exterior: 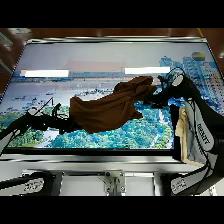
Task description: Fold the shirts.
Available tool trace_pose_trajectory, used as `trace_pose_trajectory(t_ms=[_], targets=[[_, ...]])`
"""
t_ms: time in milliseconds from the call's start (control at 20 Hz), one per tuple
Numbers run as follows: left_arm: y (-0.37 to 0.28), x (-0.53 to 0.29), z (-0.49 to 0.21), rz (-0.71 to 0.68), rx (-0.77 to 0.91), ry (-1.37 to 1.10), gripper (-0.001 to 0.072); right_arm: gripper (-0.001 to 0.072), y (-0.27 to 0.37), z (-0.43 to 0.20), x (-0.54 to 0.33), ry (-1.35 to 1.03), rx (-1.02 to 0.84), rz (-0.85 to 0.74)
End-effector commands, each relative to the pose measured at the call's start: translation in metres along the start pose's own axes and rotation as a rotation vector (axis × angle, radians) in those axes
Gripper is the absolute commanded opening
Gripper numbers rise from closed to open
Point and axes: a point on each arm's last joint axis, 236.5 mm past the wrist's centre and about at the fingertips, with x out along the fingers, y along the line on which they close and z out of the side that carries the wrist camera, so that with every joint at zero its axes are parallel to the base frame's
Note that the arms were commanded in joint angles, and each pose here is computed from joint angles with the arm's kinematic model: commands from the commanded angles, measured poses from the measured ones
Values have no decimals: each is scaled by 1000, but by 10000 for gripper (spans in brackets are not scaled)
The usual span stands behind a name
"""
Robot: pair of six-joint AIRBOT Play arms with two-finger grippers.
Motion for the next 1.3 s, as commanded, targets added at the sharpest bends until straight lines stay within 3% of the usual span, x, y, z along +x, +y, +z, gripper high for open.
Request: trace_pose_trajectory(t_ms=[0, 550, 650, 800, 850, 1050, 1250], targets=[[-16, -11, 4, -23, 53, -30, 38, 628, 14, -18, 28, 95, -44, 39], [-42, -30, 22, -50, 121, -96, 38, 607, 49, -25, 50, 107, -113, 30], [-47, -33, 26, -54, 134, -108, 38, 470, 55, -23, 54, 94, -126, 19], [-53, -37, 31, -59, 151, -122, 38, 100, 51, -16, 54, 66, -87, 4], [-55, -38, 33, -59, 162, -126, 38, 66, 48, -15, 53, 62, -80, 2], [-74, -50, 36, -80, 234, -130, 38, 65, 51, -5, 30, 7, -125, -3], [-156, -117, 52, -146, 445, -279, 37, 65, 90, 17, -66, -230, -451, -45]])
